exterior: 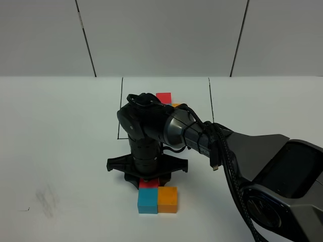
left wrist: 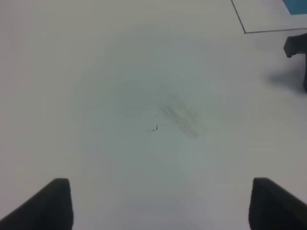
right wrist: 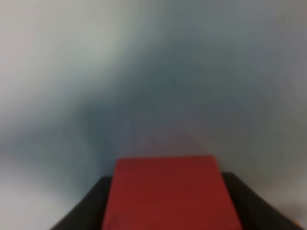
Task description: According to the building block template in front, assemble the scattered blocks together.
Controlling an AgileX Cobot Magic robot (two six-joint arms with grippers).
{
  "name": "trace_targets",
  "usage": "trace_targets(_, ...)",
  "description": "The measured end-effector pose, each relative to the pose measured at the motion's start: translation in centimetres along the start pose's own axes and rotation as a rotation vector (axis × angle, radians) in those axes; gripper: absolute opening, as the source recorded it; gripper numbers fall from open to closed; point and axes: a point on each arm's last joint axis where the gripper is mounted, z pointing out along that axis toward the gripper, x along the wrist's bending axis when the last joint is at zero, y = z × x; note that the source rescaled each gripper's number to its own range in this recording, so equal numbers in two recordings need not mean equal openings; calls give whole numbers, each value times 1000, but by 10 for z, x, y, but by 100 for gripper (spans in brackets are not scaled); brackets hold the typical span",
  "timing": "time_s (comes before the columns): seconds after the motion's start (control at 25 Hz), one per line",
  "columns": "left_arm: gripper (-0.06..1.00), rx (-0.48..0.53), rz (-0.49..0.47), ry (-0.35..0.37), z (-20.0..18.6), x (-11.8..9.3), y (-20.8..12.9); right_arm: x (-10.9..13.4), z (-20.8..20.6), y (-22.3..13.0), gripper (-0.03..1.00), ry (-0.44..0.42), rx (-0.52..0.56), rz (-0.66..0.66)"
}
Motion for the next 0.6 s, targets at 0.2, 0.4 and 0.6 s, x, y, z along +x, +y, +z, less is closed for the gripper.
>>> trace_targets(0.2, 84, 0, 0, 0, 0, 0, 0, 1, 0, 1, 64, 7, -7, -9)
trace_targets(0.4, 84, 0, 0, 0, 0, 0, 0, 2, -5, 2, 97, 30, -32, -57)
trace_targets(0.6, 84, 0, 0, 0, 0, 0, 0, 6, -37, 12, 100, 38, -123, -194)
